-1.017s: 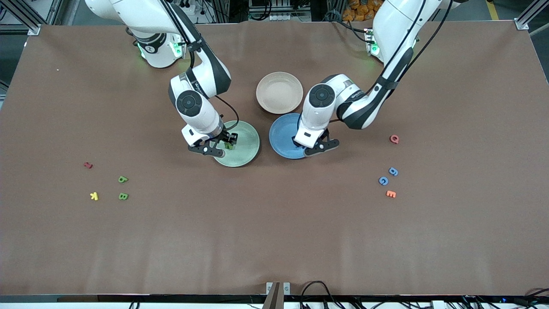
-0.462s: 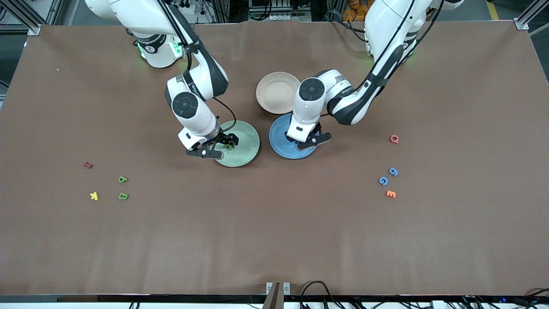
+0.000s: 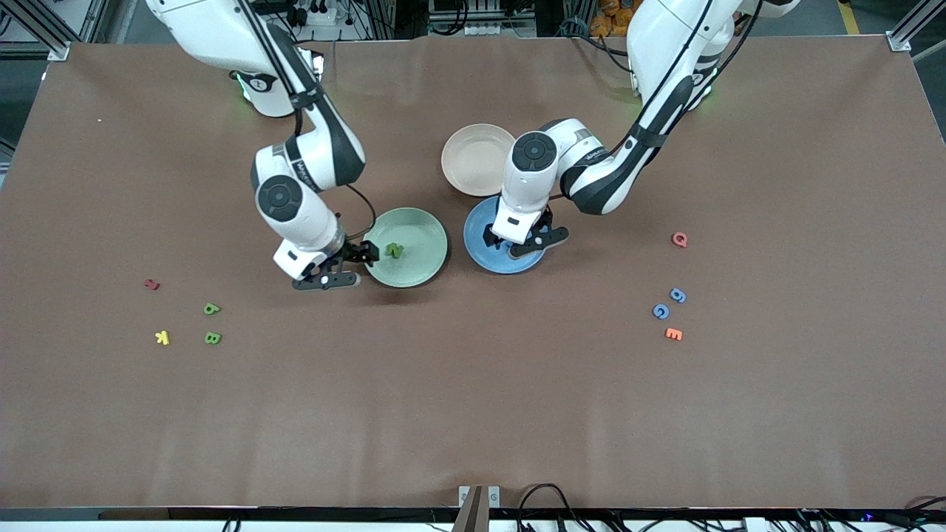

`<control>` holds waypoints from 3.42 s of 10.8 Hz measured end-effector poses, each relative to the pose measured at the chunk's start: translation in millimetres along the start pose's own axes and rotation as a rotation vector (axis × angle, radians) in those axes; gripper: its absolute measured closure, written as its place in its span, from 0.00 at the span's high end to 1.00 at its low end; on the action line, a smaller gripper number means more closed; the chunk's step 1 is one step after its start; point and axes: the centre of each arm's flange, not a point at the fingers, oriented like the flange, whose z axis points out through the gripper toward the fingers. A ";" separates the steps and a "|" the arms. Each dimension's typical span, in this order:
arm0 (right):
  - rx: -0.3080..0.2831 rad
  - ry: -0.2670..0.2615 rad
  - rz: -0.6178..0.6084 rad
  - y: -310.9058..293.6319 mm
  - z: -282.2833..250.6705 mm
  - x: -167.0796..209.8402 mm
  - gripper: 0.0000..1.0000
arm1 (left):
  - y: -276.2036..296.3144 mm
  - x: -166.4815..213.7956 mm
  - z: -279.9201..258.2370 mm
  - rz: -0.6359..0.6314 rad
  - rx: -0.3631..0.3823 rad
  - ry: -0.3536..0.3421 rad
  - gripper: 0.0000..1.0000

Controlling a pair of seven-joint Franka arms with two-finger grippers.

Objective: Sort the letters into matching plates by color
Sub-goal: 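Carry m to the blue plate and N to the green plate, opening both grippers, then move the left gripper toward the blue G while the right gripper reaches green b, then grasp the green b with the right gripper while the left gripper hovers near G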

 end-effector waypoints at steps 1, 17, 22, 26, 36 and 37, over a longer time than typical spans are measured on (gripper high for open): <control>-0.005 -0.001 -0.028 18.8 -2.4 6.3 1.00 | 1.4 1.5 -1.9 -0.006 -0.004 0.002 1.00; -0.067 0.050 0.040 320.8 -6.4 38.0 1.00 | -112.9 199.0 -35.6 0.383 0.105 -0.022 1.00; -0.077 0.078 0.042 327.5 32.1 46.8 1.00 | -146.1 221.5 -23.7 0.483 0.072 -0.009 1.00; -0.074 0.071 0.053 333.7 38.0 44.5 1.00 | -190.9 240.6 -5.0 0.526 0.030 0.022 1.00; -0.071 0.063 0.057 332.7 61.6 29.1 1.00 | -232.3 269.0 23.5 0.617 -0.020 0.053 1.00; -0.072 0.066 0.057 332.7 61.7 29.0 1.00 | -231.1 268.3 23.4 0.619 -0.021 0.053 1.00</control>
